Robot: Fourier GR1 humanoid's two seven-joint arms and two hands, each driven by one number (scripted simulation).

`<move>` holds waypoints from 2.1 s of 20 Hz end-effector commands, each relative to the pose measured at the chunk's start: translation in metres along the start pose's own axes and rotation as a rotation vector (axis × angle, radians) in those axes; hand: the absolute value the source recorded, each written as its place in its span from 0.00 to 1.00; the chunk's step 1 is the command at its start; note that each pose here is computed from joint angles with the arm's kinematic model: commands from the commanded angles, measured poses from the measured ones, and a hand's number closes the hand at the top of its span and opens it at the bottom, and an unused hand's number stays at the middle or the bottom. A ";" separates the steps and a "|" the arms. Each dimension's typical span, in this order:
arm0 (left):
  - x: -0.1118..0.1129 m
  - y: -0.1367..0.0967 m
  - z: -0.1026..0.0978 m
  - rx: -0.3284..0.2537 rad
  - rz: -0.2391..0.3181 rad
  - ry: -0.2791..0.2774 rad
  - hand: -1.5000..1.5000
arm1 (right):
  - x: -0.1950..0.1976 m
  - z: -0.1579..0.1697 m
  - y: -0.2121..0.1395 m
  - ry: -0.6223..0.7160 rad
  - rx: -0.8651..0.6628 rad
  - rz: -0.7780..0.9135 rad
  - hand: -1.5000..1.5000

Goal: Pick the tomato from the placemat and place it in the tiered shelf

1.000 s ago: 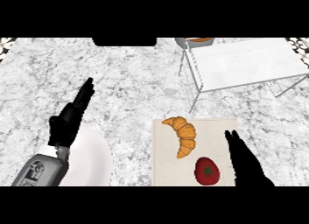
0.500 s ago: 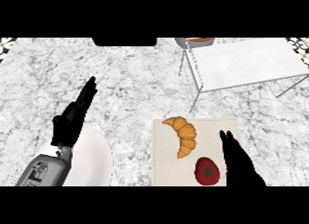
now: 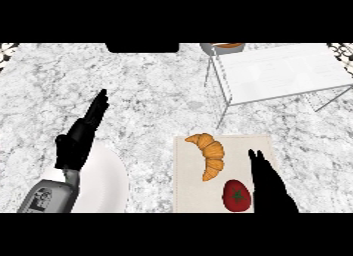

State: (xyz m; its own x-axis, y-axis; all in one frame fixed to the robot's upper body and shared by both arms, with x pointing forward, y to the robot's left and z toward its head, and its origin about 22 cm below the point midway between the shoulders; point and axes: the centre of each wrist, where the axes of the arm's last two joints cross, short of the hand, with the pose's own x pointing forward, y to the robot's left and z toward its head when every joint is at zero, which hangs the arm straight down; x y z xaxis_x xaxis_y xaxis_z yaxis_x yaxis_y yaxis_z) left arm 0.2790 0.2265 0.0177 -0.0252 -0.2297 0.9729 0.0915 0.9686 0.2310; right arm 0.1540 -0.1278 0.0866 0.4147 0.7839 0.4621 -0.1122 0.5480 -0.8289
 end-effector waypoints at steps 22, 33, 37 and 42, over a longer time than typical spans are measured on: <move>0.002 0.001 0.000 0.005 -0.008 0.000 0.50 | -0.030 -0.040 0.050 0.090 0.049 0.031 0.00; 0.000 -0.015 0.002 -0.005 0.011 0.003 0.50 | -0.024 -0.038 0.068 0.028 0.060 0.177 1.00; -0.002 0.001 0.025 -0.003 -0.003 0.006 0.50 | -0.019 -0.045 0.066 0.035 0.025 0.176 1.00; -0.005 0.000 -0.002 0.017 -0.006 0.000 0.50 | -0.010 -0.012 0.063 -0.132 0.056 0.154 1.00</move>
State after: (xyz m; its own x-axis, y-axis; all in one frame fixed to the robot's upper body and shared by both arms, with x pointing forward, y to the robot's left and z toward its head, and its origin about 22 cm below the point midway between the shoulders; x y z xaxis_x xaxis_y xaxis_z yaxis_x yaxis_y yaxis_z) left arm 0.2815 0.2270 0.0158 -0.0271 -0.2310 0.9726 0.0857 0.9688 0.2325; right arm 0.1665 -0.1167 0.0169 0.3616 0.8644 0.3495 -0.1971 0.4372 -0.8775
